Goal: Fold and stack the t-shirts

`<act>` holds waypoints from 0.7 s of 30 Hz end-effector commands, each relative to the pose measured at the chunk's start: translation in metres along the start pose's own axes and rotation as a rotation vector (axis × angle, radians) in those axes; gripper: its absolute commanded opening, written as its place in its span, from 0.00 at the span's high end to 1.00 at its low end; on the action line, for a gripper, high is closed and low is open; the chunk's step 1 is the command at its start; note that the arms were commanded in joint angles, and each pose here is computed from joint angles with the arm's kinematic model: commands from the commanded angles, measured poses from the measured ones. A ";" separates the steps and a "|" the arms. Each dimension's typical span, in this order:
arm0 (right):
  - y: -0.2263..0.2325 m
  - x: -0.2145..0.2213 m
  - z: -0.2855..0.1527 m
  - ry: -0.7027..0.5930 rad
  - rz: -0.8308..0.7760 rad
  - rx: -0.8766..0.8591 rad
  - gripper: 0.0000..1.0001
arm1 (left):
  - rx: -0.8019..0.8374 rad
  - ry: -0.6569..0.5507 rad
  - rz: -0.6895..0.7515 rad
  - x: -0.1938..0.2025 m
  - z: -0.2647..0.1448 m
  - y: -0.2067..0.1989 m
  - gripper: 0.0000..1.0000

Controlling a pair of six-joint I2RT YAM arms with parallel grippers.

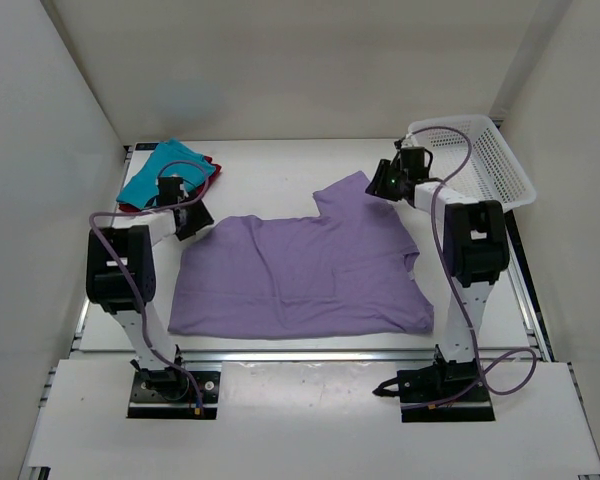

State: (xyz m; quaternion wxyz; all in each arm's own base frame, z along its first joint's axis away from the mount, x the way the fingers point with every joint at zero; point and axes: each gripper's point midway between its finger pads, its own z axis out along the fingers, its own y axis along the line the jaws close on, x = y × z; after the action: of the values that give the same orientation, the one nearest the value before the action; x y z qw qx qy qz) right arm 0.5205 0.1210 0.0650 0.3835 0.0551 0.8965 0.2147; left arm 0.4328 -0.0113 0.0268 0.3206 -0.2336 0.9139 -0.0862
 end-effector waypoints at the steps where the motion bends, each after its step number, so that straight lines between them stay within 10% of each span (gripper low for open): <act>1: 0.000 -0.035 0.015 -0.040 -0.058 0.016 0.65 | 0.017 0.072 0.053 0.013 0.006 -0.006 0.33; 8: -0.009 -0.056 0.048 -0.021 -0.078 0.032 0.54 | 0.092 0.060 0.123 0.022 -0.015 -0.047 1.00; 15: -0.010 -0.067 0.058 -0.040 -0.091 0.003 0.54 | 0.143 -0.103 0.179 0.030 -0.085 -0.077 1.00; 21: -0.016 -0.078 0.074 -0.007 -0.112 0.008 0.49 | 0.258 -0.035 0.239 0.127 -0.119 -0.071 0.86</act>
State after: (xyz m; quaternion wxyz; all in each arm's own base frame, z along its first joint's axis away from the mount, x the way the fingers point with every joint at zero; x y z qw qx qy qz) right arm 0.6102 0.1167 0.0441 0.3763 0.0242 0.9060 0.1921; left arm 0.3268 -0.1412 0.1058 0.4056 -0.0646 0.8972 -0.1623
